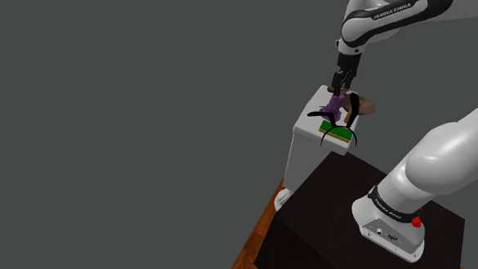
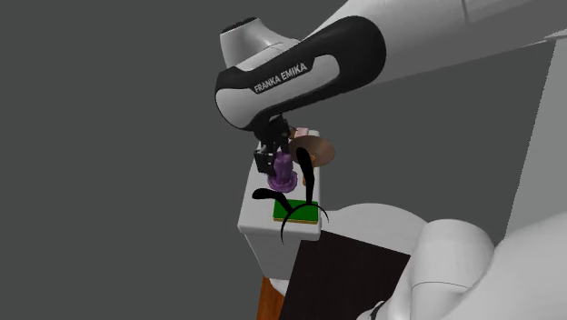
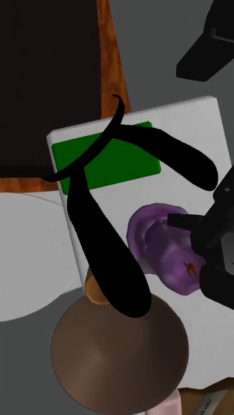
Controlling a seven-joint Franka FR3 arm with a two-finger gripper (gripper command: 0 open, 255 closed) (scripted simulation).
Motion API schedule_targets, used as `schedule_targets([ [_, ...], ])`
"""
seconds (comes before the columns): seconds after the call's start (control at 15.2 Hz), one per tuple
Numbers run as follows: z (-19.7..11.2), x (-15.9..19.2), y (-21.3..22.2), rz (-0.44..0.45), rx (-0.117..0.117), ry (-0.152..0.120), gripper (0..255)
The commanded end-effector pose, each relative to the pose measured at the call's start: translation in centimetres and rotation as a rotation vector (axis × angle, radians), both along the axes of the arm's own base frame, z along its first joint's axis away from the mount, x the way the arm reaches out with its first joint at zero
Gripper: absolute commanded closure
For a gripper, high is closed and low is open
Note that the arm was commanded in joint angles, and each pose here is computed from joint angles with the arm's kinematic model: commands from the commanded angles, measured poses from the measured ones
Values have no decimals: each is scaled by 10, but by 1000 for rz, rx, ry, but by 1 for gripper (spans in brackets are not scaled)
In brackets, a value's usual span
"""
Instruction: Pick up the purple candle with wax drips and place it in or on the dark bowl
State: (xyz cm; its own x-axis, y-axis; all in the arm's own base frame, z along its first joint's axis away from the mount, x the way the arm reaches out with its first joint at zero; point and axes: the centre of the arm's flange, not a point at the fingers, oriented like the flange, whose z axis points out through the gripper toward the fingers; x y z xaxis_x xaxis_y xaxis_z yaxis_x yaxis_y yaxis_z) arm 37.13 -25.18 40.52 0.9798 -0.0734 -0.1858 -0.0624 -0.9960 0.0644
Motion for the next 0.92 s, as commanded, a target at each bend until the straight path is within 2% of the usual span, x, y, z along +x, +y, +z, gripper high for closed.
schedule_targets([
  [0.0, -13, 8, -23, 7, -10, -1, 0],
  [0.46, -53, 36, -95, 25, -35, -4, 0],
  [0.86, -84, 30, -98, 25, -35, -4, 0],
])
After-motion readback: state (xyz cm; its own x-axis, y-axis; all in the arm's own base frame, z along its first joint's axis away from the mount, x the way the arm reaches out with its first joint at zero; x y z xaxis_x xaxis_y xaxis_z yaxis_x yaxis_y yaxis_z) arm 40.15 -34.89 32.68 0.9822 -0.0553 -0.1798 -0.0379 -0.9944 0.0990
